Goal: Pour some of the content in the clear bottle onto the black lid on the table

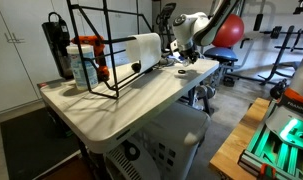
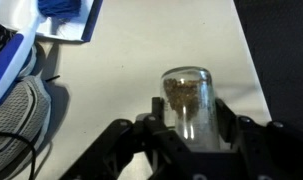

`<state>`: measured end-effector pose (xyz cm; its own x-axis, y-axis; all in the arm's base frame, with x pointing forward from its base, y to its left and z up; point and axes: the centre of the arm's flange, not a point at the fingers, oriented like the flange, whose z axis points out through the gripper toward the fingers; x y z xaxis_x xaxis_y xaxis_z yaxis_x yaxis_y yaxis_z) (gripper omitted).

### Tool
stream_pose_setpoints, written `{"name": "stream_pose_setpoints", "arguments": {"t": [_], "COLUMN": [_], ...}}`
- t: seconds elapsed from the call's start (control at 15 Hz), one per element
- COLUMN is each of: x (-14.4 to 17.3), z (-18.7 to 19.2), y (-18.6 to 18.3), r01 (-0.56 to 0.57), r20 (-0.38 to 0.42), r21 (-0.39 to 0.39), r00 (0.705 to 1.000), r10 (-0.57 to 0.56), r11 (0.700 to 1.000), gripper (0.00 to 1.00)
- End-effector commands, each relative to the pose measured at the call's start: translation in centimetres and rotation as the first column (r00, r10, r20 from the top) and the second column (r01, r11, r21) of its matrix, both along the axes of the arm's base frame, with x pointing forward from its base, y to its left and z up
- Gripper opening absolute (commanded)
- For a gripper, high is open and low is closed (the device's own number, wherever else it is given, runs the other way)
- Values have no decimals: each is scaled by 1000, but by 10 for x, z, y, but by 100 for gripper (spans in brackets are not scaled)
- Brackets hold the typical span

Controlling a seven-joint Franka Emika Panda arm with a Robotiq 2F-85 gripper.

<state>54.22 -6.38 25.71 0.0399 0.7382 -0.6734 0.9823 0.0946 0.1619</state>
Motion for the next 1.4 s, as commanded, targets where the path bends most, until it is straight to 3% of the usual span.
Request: {"name": "stream_pose_setpoints", "arguments": {"t": [0.0, 1.33], "x": [3, 7], "z": [-7, -25], "y": [10, 32], "r01": [-2, -43], "r20": [0, -24], "r21": [-78, -287], "r00": [1000, 999], "r10": [2, 38], "r11": [997, 957], "gripper": [28, 28]}}
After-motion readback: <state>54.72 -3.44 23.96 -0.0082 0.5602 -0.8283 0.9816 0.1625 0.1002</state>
